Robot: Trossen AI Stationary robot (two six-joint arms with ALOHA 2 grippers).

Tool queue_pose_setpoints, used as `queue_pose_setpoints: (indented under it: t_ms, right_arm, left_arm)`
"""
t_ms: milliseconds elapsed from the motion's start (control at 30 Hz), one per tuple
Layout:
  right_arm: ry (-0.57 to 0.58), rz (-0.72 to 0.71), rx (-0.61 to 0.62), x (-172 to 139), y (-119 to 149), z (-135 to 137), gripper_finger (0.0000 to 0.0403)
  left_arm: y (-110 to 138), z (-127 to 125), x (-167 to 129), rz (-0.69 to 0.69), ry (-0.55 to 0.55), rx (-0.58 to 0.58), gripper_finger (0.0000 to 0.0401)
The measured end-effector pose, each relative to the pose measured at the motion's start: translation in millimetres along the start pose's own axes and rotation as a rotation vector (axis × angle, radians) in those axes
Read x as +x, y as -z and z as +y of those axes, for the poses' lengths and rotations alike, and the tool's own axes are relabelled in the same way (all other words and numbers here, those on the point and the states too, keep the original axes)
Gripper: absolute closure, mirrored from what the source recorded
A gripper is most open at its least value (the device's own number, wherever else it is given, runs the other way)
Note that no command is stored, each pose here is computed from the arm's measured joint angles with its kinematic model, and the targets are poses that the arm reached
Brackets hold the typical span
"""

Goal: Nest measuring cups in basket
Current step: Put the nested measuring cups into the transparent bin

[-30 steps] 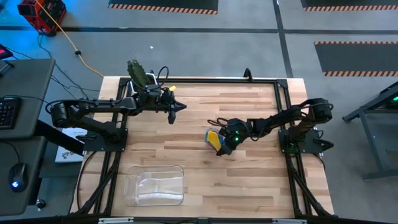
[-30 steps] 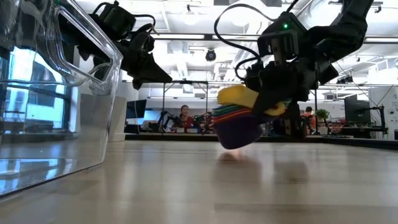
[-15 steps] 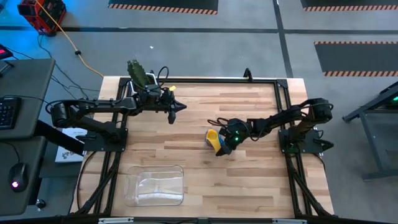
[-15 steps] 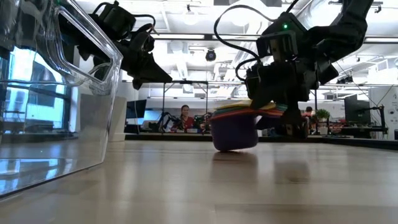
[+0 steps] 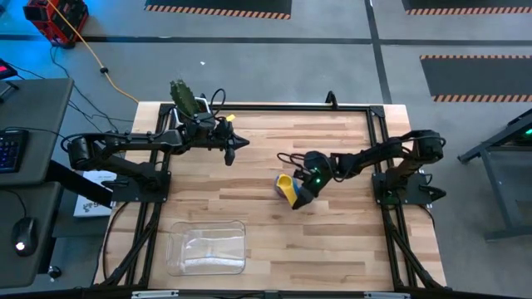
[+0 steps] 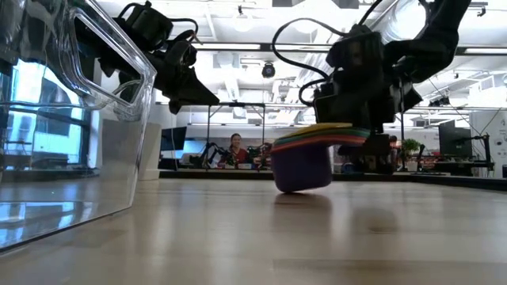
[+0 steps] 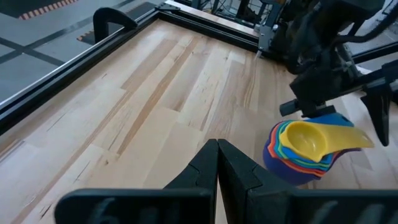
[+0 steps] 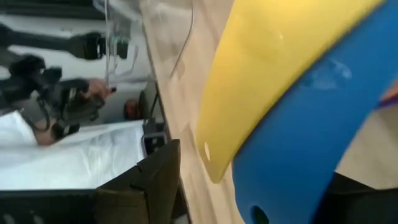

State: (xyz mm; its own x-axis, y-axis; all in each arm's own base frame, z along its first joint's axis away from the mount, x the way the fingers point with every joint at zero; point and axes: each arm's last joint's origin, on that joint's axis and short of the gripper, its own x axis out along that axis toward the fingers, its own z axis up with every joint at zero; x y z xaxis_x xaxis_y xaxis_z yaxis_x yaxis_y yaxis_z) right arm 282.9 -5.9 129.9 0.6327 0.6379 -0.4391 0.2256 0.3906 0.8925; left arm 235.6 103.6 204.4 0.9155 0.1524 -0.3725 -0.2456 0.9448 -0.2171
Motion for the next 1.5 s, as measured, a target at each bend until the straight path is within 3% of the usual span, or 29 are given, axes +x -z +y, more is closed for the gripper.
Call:
queue_pose_setpoints:
  t_ms: [233, 433, 733, 1233, 1500]
  right_arm:
    - [-0.007, 0.054, 0.002, -2.0, 1.5, -3.2, 0.0194]
    - [0.099, -0.008, 0.040, -6.5, -0.3, -12.9, 0.0194]
    - [0.147, -0.001, 0.021, -7.0, 2.2, -16.9, 0.0194]
    - [0.113, -0.035, -0.042, -23.1, -0.6, -3.7, 0.0194]
    - [0.214, -0.053, -0.041, -30.8, -0.2, -13.1, 0.0194]
  left_arm:
    - [-0.1, 0.0, -0.1, 0.000, 0.000, 0.000, 0.0401]
    - [0.0, 0.1, -0.1, 0.000, 0.000, 0.001, 0.0401]
    - [0.0, 0.0, 0.0, 0.000, 0.000, 0.001, 0.0401]
    - [0.1, 0.1, 0.0, 0.000, 0.001, 0.000, 0.0401]
    - [0.1, -0.1, -0.1, 0.000, 0.001, 0.001, 0.0401]
